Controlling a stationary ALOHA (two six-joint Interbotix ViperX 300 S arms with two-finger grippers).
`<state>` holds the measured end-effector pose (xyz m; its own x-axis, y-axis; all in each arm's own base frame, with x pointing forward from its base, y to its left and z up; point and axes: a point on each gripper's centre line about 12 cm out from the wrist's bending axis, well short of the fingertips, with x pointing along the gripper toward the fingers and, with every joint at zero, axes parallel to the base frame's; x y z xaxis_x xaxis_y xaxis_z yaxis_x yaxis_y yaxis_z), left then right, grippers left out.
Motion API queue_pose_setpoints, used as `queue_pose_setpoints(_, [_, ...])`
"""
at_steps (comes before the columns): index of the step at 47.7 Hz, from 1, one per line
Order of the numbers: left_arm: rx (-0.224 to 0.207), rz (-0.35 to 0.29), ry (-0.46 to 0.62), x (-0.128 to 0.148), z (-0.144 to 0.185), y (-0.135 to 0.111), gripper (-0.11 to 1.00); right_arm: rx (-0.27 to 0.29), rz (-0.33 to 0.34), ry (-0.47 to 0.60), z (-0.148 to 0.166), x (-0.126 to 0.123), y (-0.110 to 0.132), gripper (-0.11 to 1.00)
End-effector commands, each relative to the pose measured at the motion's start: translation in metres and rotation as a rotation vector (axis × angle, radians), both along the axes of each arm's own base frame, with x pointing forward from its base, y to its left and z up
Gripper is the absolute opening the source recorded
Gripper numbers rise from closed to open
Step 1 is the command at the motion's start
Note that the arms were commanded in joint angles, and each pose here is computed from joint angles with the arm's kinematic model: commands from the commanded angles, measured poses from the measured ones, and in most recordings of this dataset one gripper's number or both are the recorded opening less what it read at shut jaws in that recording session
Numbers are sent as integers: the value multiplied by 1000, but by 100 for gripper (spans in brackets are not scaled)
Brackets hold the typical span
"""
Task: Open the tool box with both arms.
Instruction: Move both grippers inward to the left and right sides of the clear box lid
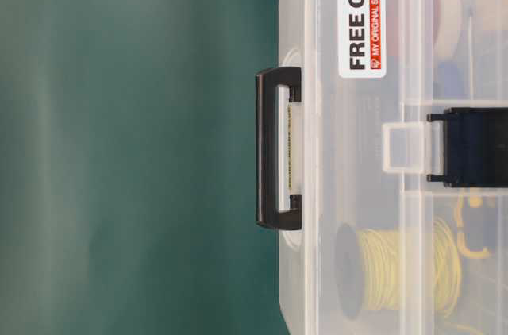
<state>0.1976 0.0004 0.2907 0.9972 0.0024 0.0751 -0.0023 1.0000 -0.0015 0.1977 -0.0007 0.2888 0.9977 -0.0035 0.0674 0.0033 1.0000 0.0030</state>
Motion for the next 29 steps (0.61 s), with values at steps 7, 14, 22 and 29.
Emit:
queue_pose_setpoints(7, [5, 12, 14, -5, 8, 2, 0, 0, -11, 21, 12, 4, -2, 0])
queue_pose_setpoints(14, [18, 24, 68, -10, 5, 4, 0, 12, -11, 124, 6, 5, -2, 0])
queue_pose_setpoints(22, [9, 93, 183, -10, -13, 18, 0, 33, -34, 206, -2, 3, -7, 0])
queue_pose_setpoints(29, [-1, 147, 256, -13, -27, 28, 1, 59, -92, 281, -12, 1, -18, 0])
